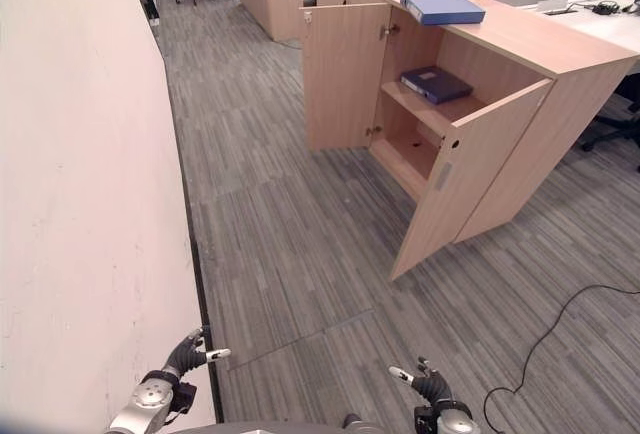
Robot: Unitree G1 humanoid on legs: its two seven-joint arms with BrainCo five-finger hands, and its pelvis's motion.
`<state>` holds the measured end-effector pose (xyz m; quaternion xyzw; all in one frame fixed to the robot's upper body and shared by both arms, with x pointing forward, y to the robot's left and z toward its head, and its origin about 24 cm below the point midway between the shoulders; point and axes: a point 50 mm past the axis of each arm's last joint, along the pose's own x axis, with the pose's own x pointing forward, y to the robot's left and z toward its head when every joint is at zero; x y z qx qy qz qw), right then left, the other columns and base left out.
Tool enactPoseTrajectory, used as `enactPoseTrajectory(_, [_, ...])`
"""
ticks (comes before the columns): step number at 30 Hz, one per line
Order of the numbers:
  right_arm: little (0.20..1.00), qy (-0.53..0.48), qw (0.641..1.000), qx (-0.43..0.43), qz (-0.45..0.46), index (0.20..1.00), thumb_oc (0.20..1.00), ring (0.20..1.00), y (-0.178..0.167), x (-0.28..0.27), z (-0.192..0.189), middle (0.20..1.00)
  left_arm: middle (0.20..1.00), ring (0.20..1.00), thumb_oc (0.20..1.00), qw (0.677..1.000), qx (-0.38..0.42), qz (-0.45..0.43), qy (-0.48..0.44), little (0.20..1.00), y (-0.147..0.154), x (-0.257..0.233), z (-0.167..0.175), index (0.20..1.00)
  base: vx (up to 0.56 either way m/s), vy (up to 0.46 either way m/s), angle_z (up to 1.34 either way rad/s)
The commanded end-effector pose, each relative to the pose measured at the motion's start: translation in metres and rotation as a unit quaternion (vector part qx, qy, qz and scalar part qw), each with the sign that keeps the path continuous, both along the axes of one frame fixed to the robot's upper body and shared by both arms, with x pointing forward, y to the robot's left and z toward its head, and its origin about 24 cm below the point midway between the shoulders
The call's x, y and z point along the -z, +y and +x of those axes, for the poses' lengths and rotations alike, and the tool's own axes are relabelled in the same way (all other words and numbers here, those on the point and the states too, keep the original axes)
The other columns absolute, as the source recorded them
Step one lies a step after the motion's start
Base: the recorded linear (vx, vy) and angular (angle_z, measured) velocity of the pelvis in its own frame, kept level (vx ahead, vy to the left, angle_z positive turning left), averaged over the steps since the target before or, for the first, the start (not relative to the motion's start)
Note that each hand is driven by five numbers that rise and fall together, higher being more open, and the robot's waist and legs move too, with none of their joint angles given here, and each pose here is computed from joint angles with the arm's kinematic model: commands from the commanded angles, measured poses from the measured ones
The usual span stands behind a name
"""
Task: Put the empty folder in the office cabinet
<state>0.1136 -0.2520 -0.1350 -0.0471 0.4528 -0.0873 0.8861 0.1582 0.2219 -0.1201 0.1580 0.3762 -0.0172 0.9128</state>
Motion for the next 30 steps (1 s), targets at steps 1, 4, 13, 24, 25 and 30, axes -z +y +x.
enactPoseTrajectory(1, [1.000, -0.030, 0.999, 0.011, 0.007, 1.000, 1.000, 1.000, -0.002, -0.006, 0.022, 1.000, 1.000, 1.000, 1.000, 0.999, -0.009, 0.002, -0.036, 1.000, 0.004, -0.010, 0.023, 1.000, 0.00, -0.048, 0.00])
enactPoseTrajectory(4, [1.000, -0.026, 1.000, 0.010, 0.005, 1.000, 1.000, 1.000, -0.003, -0.006, 0.020, 1.000, 1.000, 1.000, 1.000, 0.999, -0.011, 0.001, -0.035, 1.000, 0.005, -0.010, 0.023, 1.000, 0.00, -0.085, 0.01])
enactPoseTrajectory(13, [1.000, -0.031, 0.999, 0.009, 0.002, 1.000, 1.000, 1.000, -0.009, -0.009, 0.025, 1.000, 1.000, 1.000, 1.000, 0.999, -0.025, -0.003, -0.033, 1.000, 0.009, -0.010, 0.023, 1.000, 0.00, -0.102, 0.01])
enactPoseTrajectory(24, [1.000, -0.024, 0.999, 0.032, -0.020, 1.000, 1.000, 1.000, -0.030, -0.013, 0.020, 1.000, 1.000, 1.000, 1.000, 0.999, -0.020, -0.010, -0.032, 1.000, 0.008, -0.012, 0.026, 1.000, 0.11, -0.069, 0.08])
enactPoseTrajectory(25, [1.000, -0.025, 0.999, 0.032, -0.021, 1.000, 1.000, 1.000, -0.031, -0.014, 0.021, 1.000, 1.000, 1.000, 1.000, 0.999, -0.020, -0.008, -0.030, 1.000, 0.009, -0.012, 0.026, 1.000, 0.38, 0.098, -0.04])
enactPoseTrajectory(30, [1.000, -0.026, 0.999, 0.038, -0.026, 1.000, 1.000, 1.000, -0.032, -0.015, 0.027, 1.000, 1.000, 1.000, 1.000, 0.999, -0.038, -0.001, -0.019, 1.000, 0.015, -0.009, 0.023, 1.000, 0.32, 0.075, -0.14])
